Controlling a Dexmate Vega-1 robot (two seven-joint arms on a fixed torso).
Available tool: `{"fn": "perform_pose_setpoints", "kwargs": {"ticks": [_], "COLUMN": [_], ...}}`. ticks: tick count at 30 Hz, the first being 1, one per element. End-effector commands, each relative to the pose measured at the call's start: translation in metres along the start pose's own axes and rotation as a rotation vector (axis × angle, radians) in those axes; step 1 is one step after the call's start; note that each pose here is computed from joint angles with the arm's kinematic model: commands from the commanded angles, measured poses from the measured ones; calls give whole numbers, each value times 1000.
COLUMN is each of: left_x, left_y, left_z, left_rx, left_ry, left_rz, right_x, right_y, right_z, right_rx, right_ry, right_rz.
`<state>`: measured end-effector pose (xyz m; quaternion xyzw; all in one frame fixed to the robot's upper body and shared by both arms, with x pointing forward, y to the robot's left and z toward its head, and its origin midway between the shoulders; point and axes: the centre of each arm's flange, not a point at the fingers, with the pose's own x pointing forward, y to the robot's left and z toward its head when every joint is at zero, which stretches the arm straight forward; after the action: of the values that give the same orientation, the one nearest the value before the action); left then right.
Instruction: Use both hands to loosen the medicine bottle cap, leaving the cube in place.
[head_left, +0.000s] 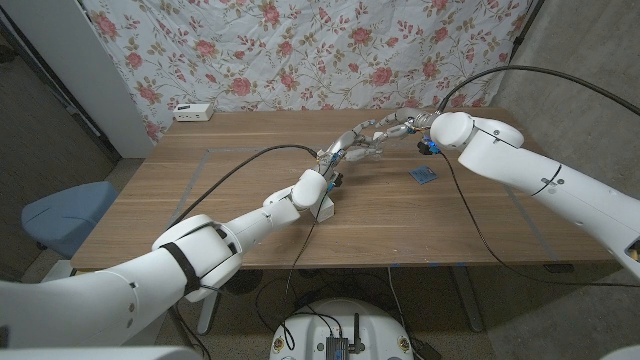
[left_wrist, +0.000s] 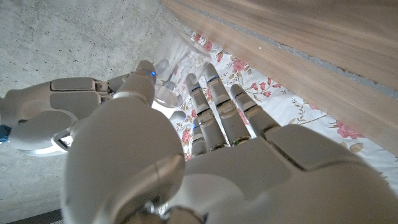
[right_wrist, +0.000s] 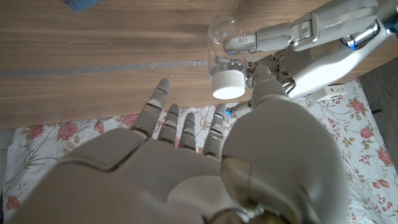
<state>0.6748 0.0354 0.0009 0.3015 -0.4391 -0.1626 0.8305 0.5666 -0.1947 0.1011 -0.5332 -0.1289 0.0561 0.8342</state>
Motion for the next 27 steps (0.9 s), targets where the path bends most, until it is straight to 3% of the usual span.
{"fn": "perform_pose_setpoints", "kwargs": {"ticks": [1,27], "left_x": [1,1], "left_y": [1,-1], "left_z": [1,2], "left_rx": [7,7], "left_ry": [-4,-1], "left_rz": [0,-5], "right_x": [1,3], "right_y": [-2,1], "right_z": [2,-4], "right_rx": [-22,-23], "right_ry": [32,63], "right_rz": [-19,-16]}}
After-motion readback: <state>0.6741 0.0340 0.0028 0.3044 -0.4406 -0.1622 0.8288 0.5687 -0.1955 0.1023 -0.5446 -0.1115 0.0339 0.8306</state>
